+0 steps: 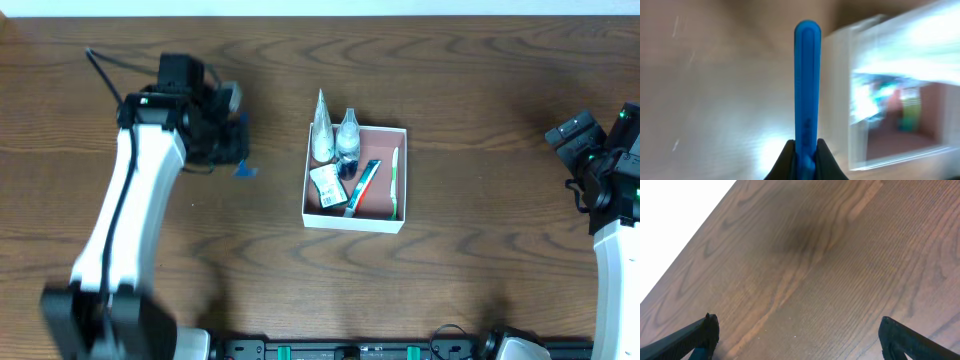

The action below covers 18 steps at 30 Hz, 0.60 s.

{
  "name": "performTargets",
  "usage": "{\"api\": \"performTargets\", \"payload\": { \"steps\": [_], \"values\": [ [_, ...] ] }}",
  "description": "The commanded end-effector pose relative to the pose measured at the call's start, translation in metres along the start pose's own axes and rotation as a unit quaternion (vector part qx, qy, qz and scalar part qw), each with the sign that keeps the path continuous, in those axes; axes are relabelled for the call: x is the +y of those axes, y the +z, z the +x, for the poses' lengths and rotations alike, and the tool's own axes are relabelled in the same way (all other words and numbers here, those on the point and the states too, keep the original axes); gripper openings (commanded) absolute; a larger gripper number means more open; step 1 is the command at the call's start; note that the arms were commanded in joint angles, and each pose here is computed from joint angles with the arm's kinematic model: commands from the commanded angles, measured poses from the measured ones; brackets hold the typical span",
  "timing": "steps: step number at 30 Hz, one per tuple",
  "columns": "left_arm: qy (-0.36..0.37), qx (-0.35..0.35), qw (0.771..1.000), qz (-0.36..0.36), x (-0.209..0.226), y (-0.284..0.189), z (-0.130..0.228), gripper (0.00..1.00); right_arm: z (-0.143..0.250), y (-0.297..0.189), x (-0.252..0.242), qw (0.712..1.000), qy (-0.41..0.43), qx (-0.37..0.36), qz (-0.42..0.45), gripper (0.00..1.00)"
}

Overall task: Pack container
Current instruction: 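Carry the razor over the box and lower it inside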

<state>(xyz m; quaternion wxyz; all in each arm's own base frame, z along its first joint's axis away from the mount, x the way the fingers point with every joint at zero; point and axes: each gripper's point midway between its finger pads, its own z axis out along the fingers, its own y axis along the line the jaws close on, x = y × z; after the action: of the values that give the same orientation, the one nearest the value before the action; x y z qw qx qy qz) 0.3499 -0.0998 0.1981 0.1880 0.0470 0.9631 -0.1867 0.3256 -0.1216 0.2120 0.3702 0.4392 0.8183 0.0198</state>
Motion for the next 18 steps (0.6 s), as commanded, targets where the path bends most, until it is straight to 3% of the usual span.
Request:
{"api": "performTargets", "payload": {
  "steps": [1,5,9,13,18],
  "values": [
    [0.017,-0.076,0.996,0.052,-0.064,-0.042,-0.013,0.06,-0.003,-0.001,-0.001,1.0,0.005,-0.004,0.002,0.99],
    [0.046,-0.162,0.985,0.033,-0.117,-0.064,-0.02,0.06,-0.003,-0.001,-0.001,1.0,0.005,-0.004,0.002,0.99],
    [0.072,-0.208,0.976,0.01,-0.167,-0.055,-0.016,0.06,-0.003,-0.001,-0.001,1.0,0.005,-0.004,0.002,0.99],
    [0.078,-0.228,0.97,-0.028,-0.206,-0.017,-0.005,0.06,-0.003,-0.001,-0.001,1.0,0.005,-0.004,0.002,0.99],
    [0.106,-0.201,0.972,-0.05,-0.23,0.049,0.009,0.06,-0.003,-0.001,-0.001,1.0,0.005,-0.004,0.002,0.99]
  ]
}}
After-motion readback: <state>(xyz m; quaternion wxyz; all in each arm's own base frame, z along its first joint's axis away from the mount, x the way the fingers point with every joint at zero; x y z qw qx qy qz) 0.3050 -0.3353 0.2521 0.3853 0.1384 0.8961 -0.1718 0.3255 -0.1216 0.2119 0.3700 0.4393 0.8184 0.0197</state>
